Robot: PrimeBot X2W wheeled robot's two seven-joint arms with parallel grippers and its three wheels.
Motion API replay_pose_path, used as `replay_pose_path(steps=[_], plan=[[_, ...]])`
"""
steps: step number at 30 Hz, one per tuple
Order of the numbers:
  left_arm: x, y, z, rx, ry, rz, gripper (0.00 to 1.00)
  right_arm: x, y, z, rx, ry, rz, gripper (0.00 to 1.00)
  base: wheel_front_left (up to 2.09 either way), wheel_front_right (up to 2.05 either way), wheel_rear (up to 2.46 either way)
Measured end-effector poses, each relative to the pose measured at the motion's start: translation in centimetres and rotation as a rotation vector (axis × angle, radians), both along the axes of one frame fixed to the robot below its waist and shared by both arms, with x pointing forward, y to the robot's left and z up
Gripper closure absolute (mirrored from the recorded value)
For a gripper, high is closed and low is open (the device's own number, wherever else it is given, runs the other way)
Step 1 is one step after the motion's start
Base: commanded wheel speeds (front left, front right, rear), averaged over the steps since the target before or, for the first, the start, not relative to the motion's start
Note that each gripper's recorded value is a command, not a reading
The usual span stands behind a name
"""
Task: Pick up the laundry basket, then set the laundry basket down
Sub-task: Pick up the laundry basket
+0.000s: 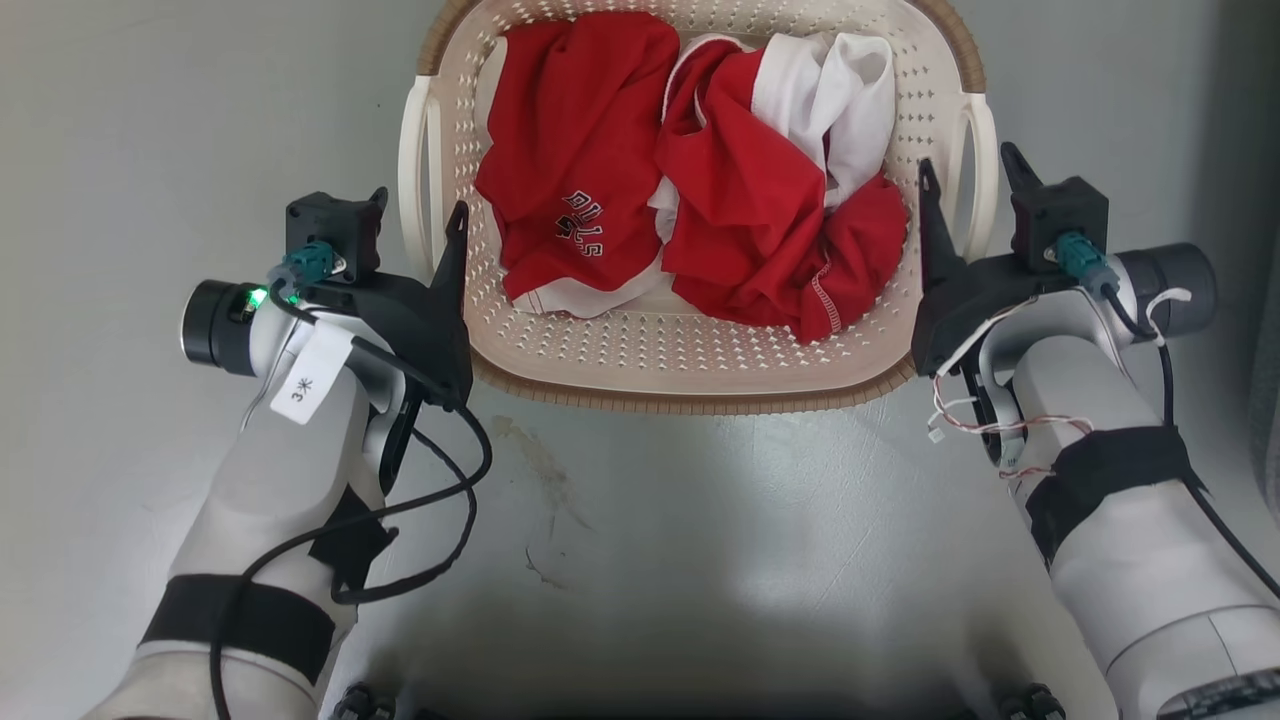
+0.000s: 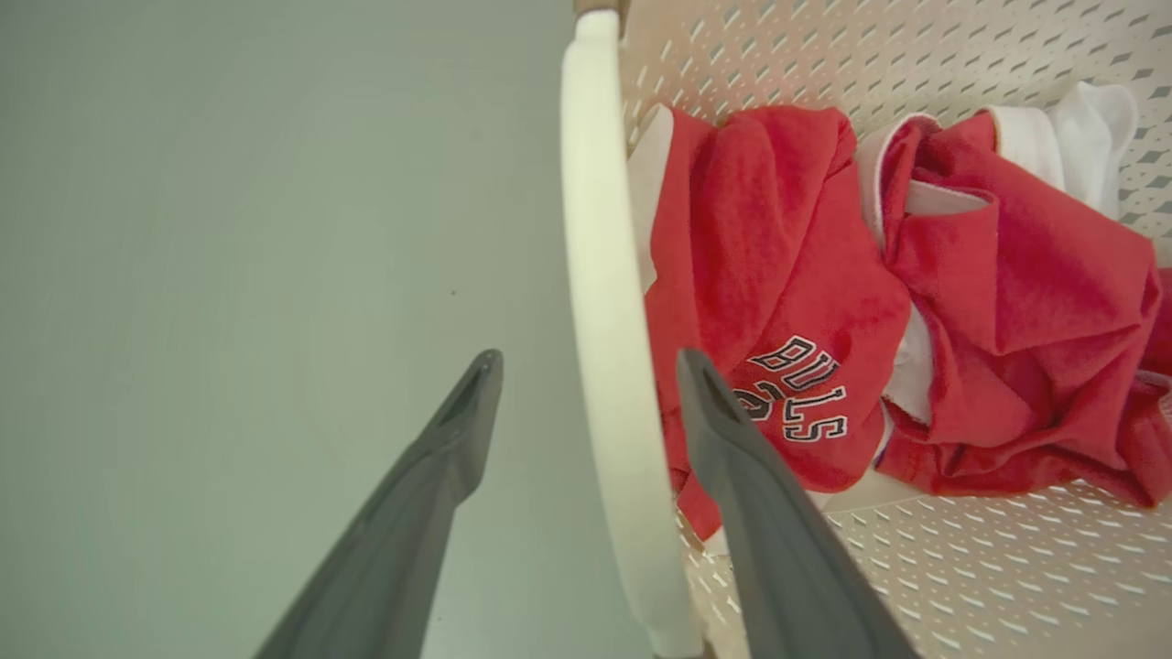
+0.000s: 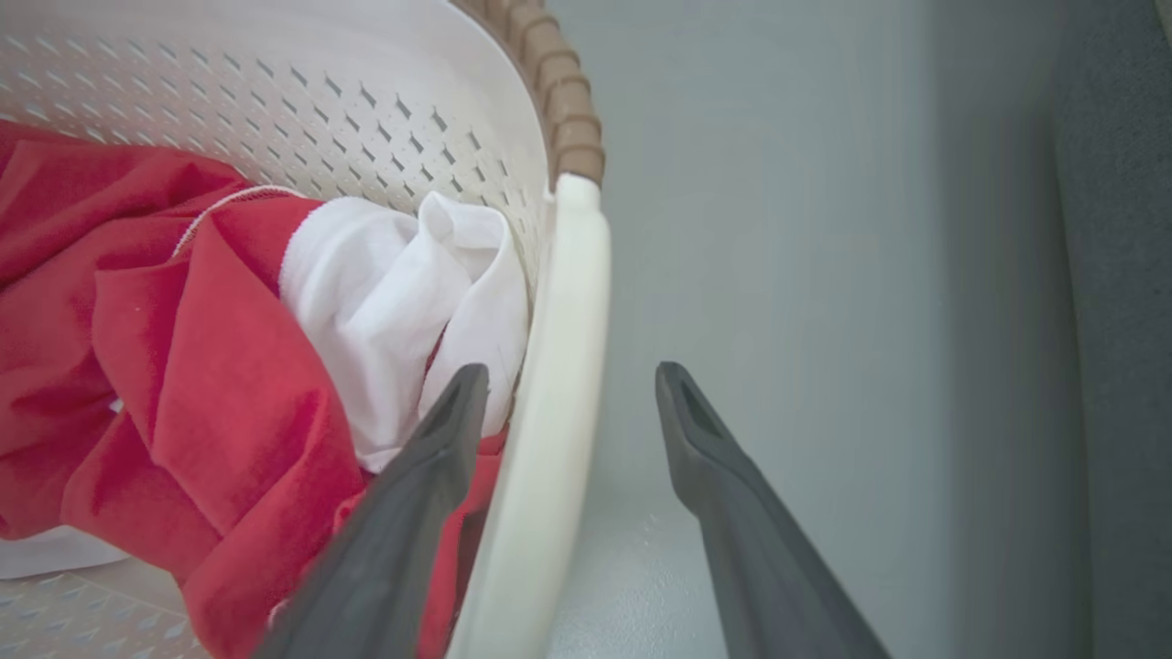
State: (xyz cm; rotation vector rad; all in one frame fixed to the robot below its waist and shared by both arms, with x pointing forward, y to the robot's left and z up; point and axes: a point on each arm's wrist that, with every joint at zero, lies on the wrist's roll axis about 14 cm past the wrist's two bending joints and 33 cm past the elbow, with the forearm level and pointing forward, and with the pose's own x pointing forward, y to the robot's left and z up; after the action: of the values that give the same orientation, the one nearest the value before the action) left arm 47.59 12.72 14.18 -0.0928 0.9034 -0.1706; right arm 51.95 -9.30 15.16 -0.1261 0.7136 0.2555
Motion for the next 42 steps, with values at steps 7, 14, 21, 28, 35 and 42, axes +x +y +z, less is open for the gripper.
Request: replay_pose_path(steps=[7, 14, 21, 28, 35, 42], plan=[[0.5, -1.1, 0.1, -0.027, -0.007, -0.005, 1.0, 0.7, 0.7, 0.2, 0.02, 0.001, -0.003, 1.0, 0.0, 0.0, 0.0], [0.5, -1.0, 0.3, -0.024, -0.002, -0.016, 1.0, 0.4, 1.0, 0.1, 0.023, 0.013, 0.006, 1.0, 0.0, 0.0, 0.0], [-0.1, -0.9, 0.9, -0.017, 0.013, -0.031, 1.0, -0.2, 1.1, 0.5, 0.031, 0.043, -0.002, 1.0, 0.0, 0.0, 0.0], [0.2, -1.1, 2.3, -0.021, -0.005, -0.043, 1.0, 0.0, 1.2, 1.9, 0.04, 0.04, -0.004, 1.0, 0.0, 0.0, 0.0], [0.4, -1.4, 4.2, -0.021, -0.008, -0.061, 1.0, 0.4, 1.0, 3.9, 0.035, 0.049, 0.001, 1.0, 0.0, 0.0, 0.0], [0.7, -1.3, 6.5, -0.022, -0.022, -0.056, 1.0, 0.6, 1.2, 6.5, 0.041, 0.046, 0.001, 1.0, 0.0, 0.0, 0.0]])
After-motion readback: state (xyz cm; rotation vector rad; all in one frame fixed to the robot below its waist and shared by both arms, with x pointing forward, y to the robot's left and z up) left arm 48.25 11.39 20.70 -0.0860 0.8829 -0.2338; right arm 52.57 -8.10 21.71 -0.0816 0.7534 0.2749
